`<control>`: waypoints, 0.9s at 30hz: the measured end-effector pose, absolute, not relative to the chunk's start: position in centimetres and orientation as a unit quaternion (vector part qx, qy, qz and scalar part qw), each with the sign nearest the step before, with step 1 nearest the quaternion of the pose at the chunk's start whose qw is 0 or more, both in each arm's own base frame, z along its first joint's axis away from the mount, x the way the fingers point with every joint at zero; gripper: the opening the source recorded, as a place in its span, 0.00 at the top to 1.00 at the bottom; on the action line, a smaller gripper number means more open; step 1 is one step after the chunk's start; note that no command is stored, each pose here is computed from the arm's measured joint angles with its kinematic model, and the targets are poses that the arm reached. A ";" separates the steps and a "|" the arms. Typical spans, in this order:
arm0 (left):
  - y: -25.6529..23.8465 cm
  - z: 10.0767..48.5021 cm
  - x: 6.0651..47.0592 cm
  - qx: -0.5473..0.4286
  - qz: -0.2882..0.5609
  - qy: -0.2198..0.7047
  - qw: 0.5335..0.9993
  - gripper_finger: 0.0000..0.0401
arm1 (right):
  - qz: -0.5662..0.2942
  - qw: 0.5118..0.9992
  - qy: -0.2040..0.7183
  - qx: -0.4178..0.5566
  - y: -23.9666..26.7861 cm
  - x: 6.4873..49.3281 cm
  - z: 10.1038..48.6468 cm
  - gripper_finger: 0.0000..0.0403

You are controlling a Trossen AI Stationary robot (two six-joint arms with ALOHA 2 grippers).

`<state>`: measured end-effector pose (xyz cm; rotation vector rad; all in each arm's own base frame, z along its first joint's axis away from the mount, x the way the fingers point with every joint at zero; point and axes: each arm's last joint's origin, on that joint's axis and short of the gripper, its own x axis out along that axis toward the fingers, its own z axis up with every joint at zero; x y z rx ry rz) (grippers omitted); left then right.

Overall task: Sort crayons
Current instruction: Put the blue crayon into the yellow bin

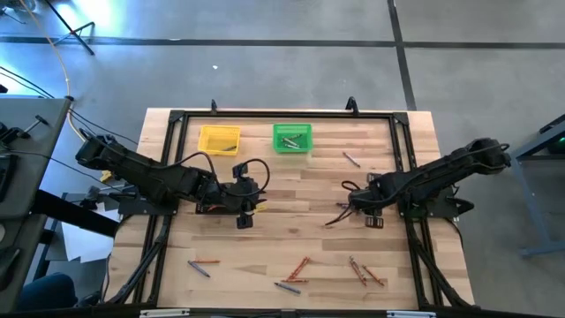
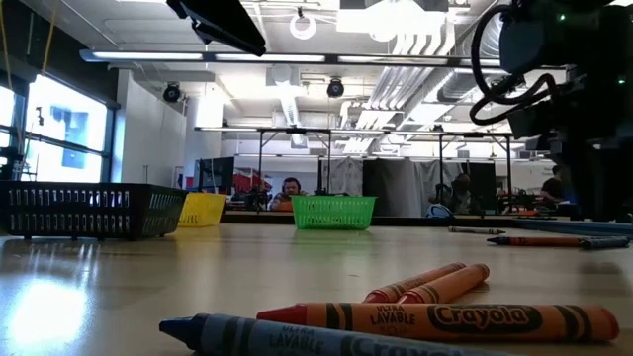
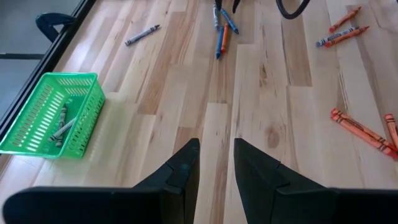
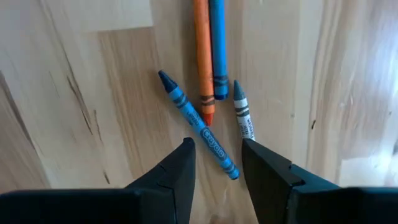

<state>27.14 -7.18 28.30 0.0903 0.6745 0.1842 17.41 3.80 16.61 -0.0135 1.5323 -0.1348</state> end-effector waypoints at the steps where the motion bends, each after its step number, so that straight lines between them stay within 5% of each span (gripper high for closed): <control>1: -7.2 28.3 27.1 0.044 0.090 0.330 0.939 0.79 | -0.057 0.719 0.693 -0.010 3.8 17.4 16.6 0.69; 27: -7.2 28.3 27.1 0.045 0.090 0.331 0.938 0.79 | -0.195 0.742 0.632 0.109 3.8 18.2 16.6 0.69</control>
